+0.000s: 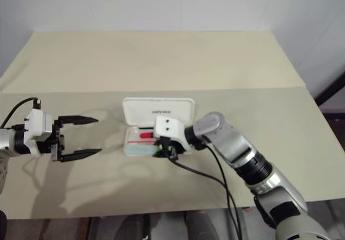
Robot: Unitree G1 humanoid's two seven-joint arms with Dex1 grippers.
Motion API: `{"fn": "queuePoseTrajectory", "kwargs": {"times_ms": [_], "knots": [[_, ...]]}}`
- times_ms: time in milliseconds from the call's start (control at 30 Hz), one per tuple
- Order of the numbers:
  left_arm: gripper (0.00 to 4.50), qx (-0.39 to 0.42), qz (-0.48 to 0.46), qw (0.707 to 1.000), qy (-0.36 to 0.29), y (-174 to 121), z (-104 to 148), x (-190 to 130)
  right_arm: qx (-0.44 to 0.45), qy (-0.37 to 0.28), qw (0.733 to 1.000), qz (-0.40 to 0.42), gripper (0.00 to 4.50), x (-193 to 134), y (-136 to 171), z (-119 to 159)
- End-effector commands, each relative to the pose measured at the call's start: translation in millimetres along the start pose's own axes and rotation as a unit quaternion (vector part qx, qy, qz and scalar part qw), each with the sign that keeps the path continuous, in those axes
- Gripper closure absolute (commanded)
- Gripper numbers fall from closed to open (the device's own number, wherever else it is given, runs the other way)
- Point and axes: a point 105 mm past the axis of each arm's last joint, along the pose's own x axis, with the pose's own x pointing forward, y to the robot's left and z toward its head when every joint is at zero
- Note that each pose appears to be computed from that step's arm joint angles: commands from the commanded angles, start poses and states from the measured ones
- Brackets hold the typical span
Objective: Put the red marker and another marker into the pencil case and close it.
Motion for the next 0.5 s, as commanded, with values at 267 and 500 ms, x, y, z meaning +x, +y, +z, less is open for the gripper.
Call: {"fn": "queuePoseTrajectory", "kwargs": {"times_ms": [267,500], "knots": [[0.00,0.023,0.013,1.000,-0.013,1.7,13.6,-2.8,-0.043,0.001,0.999,0.000,3.40,6.1,-8.6,12.1],[0.00,0.025,0.020,0.999,-0.014,1.7,15.1,-2.5,-0.052,0.011,0.999,0.003,2.67,6.3,-11.9,6.1]]}}
